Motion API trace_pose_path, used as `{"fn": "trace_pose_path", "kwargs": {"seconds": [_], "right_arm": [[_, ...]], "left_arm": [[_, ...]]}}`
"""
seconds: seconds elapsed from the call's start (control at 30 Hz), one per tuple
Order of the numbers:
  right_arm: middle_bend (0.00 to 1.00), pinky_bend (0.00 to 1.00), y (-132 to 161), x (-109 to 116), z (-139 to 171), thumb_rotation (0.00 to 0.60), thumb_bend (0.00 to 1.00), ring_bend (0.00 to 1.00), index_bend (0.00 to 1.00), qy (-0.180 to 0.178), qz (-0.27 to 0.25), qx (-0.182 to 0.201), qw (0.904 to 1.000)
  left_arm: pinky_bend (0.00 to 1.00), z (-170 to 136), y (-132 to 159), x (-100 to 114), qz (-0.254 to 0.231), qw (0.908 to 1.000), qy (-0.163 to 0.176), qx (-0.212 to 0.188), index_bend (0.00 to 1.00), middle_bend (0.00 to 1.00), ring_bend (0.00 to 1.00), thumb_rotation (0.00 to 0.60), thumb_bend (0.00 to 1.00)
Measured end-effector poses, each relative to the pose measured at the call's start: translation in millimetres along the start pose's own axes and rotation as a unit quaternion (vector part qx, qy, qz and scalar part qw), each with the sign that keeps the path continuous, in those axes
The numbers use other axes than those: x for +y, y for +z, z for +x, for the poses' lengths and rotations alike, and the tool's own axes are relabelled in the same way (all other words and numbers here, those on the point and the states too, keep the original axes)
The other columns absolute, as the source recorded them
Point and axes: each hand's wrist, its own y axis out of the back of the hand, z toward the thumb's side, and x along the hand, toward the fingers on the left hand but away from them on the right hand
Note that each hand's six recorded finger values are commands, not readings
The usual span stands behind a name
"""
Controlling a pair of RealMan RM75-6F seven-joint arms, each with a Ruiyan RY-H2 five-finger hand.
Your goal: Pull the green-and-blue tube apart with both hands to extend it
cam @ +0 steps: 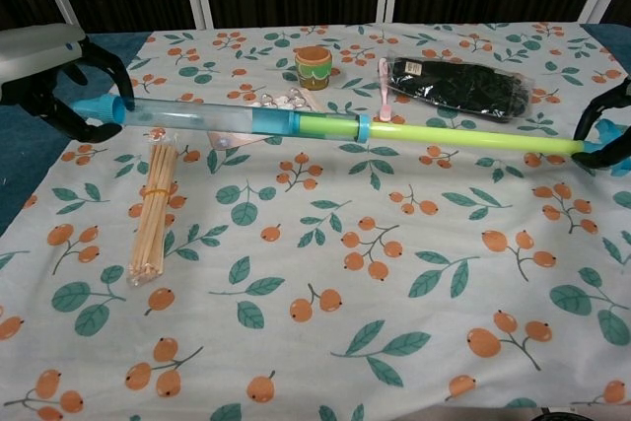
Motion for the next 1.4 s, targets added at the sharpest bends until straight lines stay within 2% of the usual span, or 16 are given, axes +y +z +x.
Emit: {"fn": "trace_pose_path", "kwargs": {"seconds": [0.27,0.7,0.83,0.87,0.9,1.0,1.03,1.1,1.2,1.4], "right_arm": [[0.17,0.19,-8,5,-1,0.6,0.48,0.06,0.73,-0.006,0.008,-0.009,0.9999],[0.17,0.19,-21,13,-3,0.6,0.48,0.06,0.73,-0.013,0.013,-0.028,0.9994],[0.17,0.19,-22,13,-3,0.6,0.47,0.06,0.73,-0.012,0.014,-0.029,0.9994],[0.16,0.19,-22,12,-3,0.6,0.46,0.06,0.72,-0.011,0.014,-0.028,0.9994],[0.15,0.19,-22,12,-3,0.6,0.43,0.06,0.67,-0.01,0.015,-0.028,0.9995],[0.07,0.18,-22,11,-2,0.6,0.29,0.03,0.41,-0.006,0.016,-0.025,0.9995],[0.03,0.18,-22,10,-2,0.6,0.21,0.01,0.25,-0.004,0.017,-0.024,0.9996],[0.0,0.17,-22,10,-2,0.6,0.14,0.0,0.1,0.0,0.019,-0.024,0.9996],[0.0,0.17,-23,11,-1,0.6,0.12,0.0,0.04,0.003,0.021,-0.023,0.9995],[0.0,0.17,-23,20,1,0.6,0.12,0.0,0.04,-0.007,0.024,-0.017,0.9995]], "left_arm": [[0.2,0,-18,3,0.001,0.9999,-0.001,0.012,0.52,0.26,0.07,0.6,0.45],[0.2,0,-32,3,0.004,0.9998,-0.004,0.021,0.52,0.26,0.07,0.6,0.45],[0.18,0,-32,3,0.005,0.9998,-0.006,0.02,0.48,0.23,0.07,0.6,0.43],[0.17,0,-32,3,0.006,0.9998,-0.007,0.02,0.44,0.2,0.07,0.6,0.41],[0.16,0,-32,2,0.006,0.9997,-0.008,0.02,0.41,0.18,0.06,0.6,0.38],[0.12,0,-32,0,0.009,0.9996,-0.016,0.02,0.28,0.09,0.02,0.6,0.25],[0.11,0,-32,-1,0.01,0.9996,-0.019,0.02,0.26,0.08,0.02,0.6,0.21],[0.11,-1,-32,-3,0.017,0.9994,-0.026,0.018,0.22,0.07,0.02,0.6,0.18],[0.1,-2,-32,-3,0.017,0.9993,-0.03,0.017,0.2,0.06,0.02,0.6,0.16],[0.1,-7,-37,4,0.002,0.9997,-0.02,0.017,0.19,0.06,0.02,0.6,0.16]]}}
